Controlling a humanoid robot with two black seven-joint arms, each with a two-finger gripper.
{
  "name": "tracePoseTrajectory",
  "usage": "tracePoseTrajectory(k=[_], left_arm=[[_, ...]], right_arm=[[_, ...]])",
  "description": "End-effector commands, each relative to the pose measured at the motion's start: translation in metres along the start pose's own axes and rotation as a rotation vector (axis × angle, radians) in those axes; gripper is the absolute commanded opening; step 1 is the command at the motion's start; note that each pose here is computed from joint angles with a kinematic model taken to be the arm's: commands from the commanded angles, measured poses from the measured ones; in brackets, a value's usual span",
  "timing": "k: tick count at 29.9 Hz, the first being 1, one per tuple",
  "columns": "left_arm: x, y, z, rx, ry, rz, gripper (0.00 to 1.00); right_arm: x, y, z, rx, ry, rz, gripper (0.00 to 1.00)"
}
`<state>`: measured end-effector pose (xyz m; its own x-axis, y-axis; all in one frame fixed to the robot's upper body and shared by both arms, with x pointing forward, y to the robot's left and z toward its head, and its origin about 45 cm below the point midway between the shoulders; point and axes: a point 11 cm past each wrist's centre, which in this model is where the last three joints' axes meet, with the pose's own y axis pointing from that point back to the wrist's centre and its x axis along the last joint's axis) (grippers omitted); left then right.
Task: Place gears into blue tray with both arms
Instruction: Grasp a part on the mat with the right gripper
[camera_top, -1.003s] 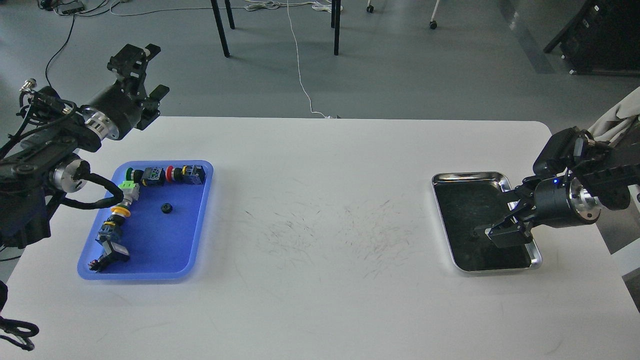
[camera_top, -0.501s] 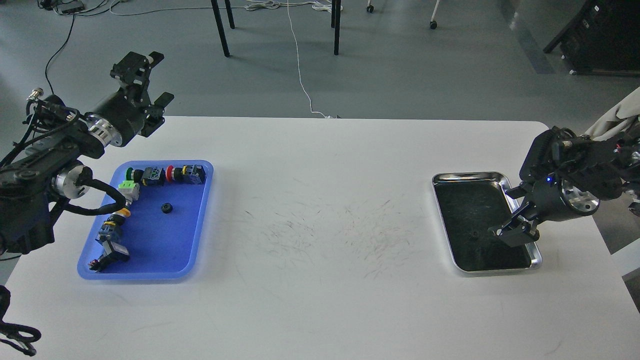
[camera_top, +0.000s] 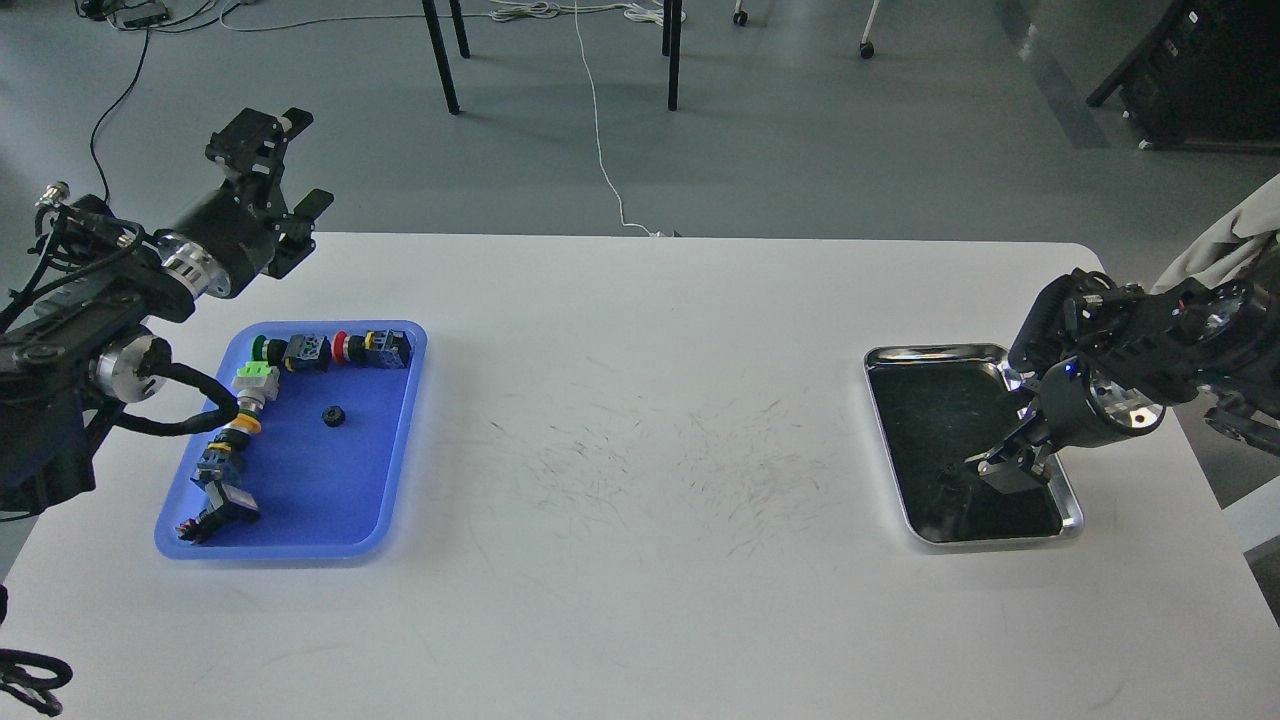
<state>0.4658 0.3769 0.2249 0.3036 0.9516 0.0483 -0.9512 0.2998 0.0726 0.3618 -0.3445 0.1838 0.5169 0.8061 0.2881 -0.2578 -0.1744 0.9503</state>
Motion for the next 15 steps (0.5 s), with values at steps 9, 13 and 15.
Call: tracePoseTrajectory(k=[9, 13, 15], left_arm=[[0.004, 0.002, 0.001, 0.002, -0.006, 0.007, 0.99], [0.004, 0.002, 0.001, 0.002, -0.007, 0.008, 0.99], [0.004, 0.003, -0.001, 0.004, -0.006, 0.008, 0.99]], right_arm=[[0.001, -0.024, -0.012, 0.033, 0.008, -0.029, 0.73], [0.004, -0.027, -0.015, 0.040, 0.015, -0.028, 0.63], [0.005, -0.028, -0.015, 0.041, 0.016, -0.028, 0.59]])
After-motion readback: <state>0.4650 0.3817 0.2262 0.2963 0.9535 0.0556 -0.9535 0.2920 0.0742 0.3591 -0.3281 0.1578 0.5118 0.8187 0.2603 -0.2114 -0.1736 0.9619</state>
